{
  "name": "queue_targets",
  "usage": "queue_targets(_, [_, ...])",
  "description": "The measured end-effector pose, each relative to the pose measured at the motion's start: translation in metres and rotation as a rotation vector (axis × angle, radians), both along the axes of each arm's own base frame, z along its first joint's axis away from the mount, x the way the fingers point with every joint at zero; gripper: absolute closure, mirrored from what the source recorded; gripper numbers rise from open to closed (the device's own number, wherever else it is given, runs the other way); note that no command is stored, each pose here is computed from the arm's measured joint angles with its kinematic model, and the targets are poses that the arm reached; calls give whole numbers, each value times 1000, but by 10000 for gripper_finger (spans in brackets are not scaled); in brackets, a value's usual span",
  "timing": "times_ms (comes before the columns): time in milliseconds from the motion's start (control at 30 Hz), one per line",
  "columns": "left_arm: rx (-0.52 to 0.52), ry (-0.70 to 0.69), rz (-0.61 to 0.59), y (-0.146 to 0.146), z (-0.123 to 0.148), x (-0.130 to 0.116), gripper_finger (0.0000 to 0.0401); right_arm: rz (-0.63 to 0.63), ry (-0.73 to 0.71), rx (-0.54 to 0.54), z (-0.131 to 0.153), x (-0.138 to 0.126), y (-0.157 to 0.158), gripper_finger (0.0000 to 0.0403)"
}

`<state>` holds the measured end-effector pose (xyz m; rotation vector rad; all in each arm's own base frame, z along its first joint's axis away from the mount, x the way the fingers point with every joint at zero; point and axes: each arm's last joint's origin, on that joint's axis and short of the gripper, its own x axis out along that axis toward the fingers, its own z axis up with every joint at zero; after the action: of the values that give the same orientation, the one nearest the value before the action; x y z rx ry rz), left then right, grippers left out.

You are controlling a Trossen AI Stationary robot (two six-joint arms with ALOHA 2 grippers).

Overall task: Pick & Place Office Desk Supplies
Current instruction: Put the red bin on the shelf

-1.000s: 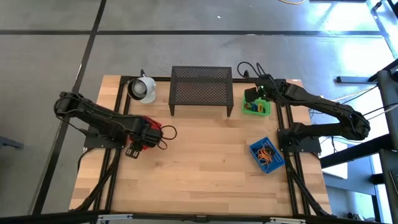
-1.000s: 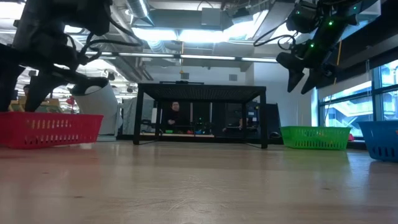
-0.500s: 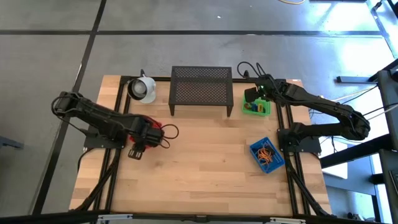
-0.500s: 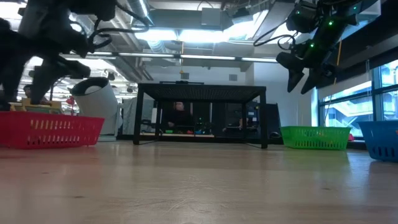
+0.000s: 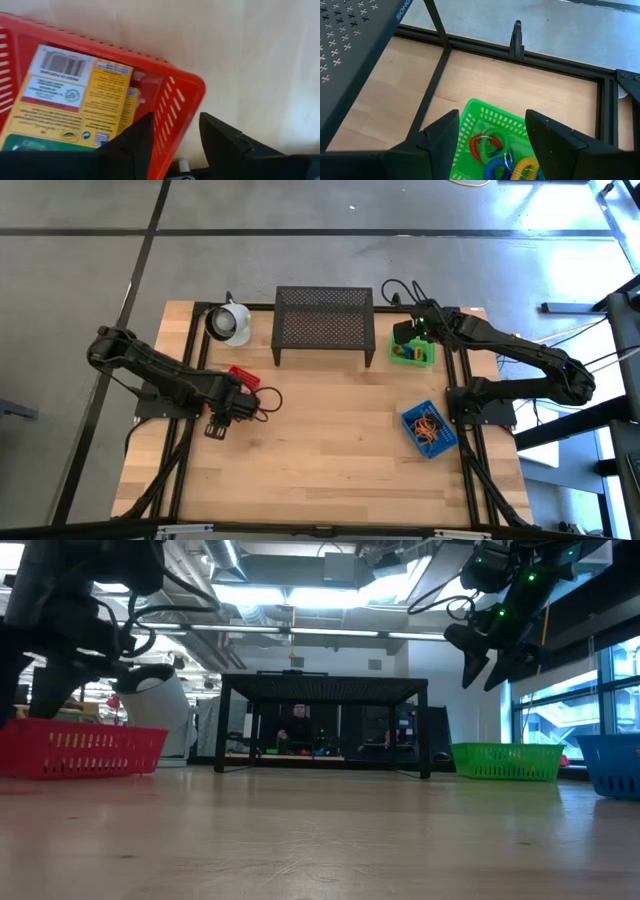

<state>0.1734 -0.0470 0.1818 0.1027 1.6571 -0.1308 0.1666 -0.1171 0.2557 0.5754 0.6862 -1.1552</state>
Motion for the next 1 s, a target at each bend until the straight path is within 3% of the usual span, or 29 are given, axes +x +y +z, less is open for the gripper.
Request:
queue_targets(467, [83, 41, 9, 0, -12, 7, 390, 6, 7, -4, 0, 0, 0, 174])
queue_targets(700, [78, -30, 76, -2, -4, 18, 394, 6, 7, -4, 0, 0, 0, 174])
queue_targets(1000, [29, -187, 94, -9, 36, 44, 396, 38, 34, -15, 0, 0, 0, 174])
